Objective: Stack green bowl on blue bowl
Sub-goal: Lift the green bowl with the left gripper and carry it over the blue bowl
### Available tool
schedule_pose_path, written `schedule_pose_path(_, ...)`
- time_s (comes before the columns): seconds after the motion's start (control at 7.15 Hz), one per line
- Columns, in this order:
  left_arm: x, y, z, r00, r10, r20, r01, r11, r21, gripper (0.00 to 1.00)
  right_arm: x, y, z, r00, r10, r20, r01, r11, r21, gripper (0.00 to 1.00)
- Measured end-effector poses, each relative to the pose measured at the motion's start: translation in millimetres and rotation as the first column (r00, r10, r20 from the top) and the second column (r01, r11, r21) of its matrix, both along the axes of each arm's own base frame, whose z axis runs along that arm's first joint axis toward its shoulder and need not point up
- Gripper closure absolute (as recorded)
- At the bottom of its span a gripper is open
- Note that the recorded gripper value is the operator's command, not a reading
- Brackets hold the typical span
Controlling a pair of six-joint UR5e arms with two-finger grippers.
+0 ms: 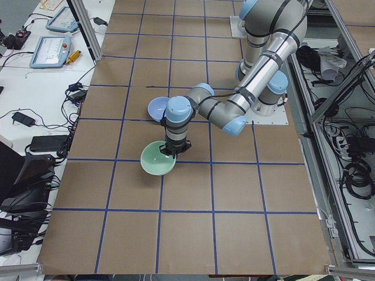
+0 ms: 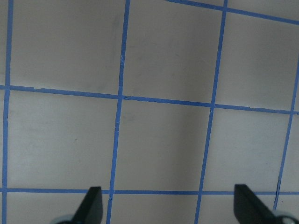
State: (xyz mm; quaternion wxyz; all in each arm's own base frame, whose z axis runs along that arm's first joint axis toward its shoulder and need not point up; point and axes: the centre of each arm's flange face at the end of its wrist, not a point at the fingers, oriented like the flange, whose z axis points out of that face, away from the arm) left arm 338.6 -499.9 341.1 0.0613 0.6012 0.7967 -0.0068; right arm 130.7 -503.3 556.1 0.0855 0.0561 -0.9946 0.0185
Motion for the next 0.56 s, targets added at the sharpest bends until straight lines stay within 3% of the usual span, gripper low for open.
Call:
schedule_pose_path(0.28,-96.2,-37.7,25.3,1.0,0.01,-0.022,-0.011,0.999,-0.033,1.0,0.0,0.0,0.0,1.0,0.0,0.0,0.0,1.0,0.0,0.0)
schedule_pose_path(0.56,-192.9,-53.8,27.7,0.996,0.064,-0.062,-0.064,0.998,-0.009,1.0,0.0,0.0,0.0,1.0,0.0,0.0,0.0,1.0,0.0,0.0)
